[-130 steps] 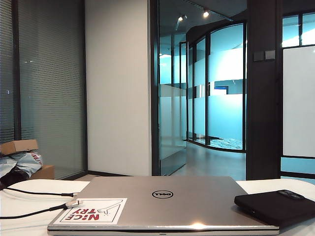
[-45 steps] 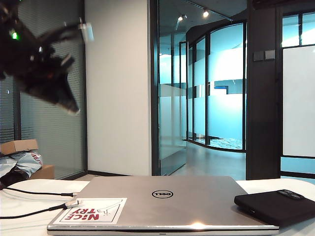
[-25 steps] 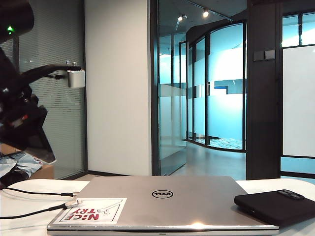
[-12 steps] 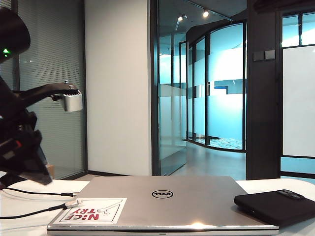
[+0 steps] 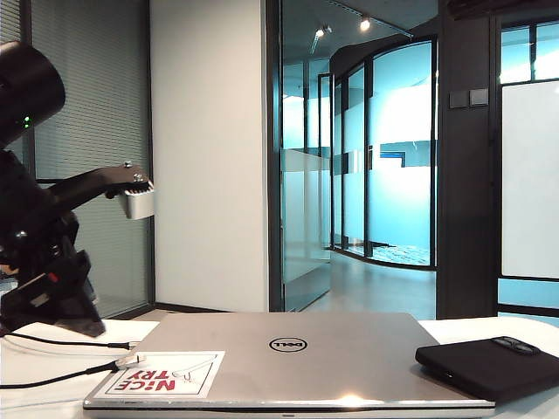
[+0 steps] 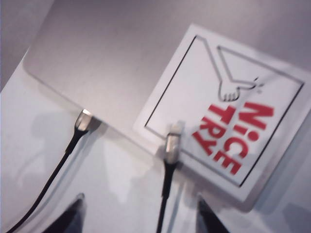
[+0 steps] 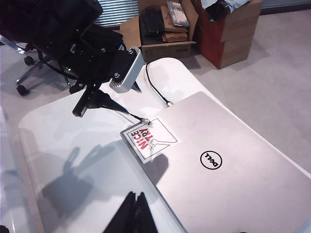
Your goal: Pick up the charging cable and the phone, plug the charging cable into the charging port on the phone, and finally place them back on the table.
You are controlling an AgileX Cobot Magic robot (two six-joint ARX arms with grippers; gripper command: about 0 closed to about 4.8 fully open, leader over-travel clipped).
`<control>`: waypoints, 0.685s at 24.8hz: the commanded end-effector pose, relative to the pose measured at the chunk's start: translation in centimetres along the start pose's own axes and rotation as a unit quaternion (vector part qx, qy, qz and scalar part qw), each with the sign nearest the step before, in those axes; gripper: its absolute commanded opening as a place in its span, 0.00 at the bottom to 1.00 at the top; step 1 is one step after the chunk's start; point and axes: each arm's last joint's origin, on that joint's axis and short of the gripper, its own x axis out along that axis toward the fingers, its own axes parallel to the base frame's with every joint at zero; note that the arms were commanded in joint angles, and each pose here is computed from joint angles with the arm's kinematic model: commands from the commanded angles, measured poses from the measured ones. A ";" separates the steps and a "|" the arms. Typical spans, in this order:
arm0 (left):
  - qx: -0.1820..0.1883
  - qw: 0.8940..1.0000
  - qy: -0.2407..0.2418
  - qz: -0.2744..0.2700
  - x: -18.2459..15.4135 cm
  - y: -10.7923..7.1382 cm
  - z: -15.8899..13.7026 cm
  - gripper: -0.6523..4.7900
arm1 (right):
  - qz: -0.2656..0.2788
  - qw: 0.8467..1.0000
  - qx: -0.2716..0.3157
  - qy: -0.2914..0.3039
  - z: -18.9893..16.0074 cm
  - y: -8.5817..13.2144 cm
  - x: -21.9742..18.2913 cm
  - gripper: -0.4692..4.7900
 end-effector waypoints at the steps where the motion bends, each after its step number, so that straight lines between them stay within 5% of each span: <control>1: -0.001 1.000 0.001 0.010 -0.1 0.5 -0.3 0.64 | 0.001 1.000 -0.006 -0.009 0.3 0.0 -0.1 0.08; 17: -0.004 1.000 0.020 -0.009 1.0 0.1 -0.9 0.64 | -0.003 1.000 -0.006 -0.008 0.3 0.0 -0.1 0.08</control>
